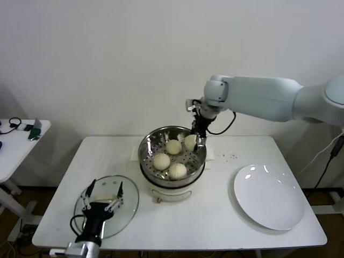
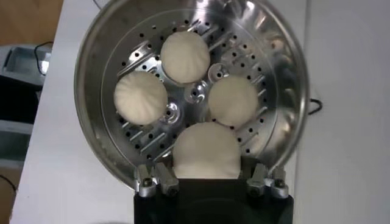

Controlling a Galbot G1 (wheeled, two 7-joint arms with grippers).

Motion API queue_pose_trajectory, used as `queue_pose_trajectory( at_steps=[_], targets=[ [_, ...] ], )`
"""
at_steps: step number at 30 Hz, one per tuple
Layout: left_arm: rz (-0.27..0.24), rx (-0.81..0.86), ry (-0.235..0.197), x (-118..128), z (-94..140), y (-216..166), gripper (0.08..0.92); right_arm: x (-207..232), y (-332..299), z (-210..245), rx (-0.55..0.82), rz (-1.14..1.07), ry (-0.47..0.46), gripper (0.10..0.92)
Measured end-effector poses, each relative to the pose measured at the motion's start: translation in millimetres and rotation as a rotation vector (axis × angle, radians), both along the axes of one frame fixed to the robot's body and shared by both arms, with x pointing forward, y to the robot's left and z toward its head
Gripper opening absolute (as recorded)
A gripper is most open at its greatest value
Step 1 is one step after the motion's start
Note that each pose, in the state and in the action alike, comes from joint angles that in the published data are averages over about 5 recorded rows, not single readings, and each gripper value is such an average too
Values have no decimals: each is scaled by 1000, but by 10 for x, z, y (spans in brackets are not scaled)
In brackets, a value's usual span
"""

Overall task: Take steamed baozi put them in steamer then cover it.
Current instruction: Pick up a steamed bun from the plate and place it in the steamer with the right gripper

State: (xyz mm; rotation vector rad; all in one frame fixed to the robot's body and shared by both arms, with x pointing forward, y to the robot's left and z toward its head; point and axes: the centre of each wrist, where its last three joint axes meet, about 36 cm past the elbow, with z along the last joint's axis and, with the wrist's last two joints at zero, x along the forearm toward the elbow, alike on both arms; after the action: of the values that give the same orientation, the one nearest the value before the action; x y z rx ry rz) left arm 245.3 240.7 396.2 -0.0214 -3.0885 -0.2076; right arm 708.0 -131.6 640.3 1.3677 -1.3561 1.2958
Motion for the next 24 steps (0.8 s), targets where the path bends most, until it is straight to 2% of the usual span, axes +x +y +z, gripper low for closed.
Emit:
queue_pose_trajectory(
  at_steps=[9, 13, 16, 24],
  targets=[
    [3, -4, 8, -1, -40, -1, 823, -45, 124, -387, -41, 23, 17, 722],
    [2, -5, 7, 10, -38, -5, 823, -57, 164, -481, -51, 23, 12, 780],
    [2, -4, 7, 10, -38, -5, 823, -52, 178, -487, -50, 18, 7, 815],
    [0, 0, 4, 10, -27, 7, 823, -27, 144, -324, -22, 10, 3, 823]
  ],
)
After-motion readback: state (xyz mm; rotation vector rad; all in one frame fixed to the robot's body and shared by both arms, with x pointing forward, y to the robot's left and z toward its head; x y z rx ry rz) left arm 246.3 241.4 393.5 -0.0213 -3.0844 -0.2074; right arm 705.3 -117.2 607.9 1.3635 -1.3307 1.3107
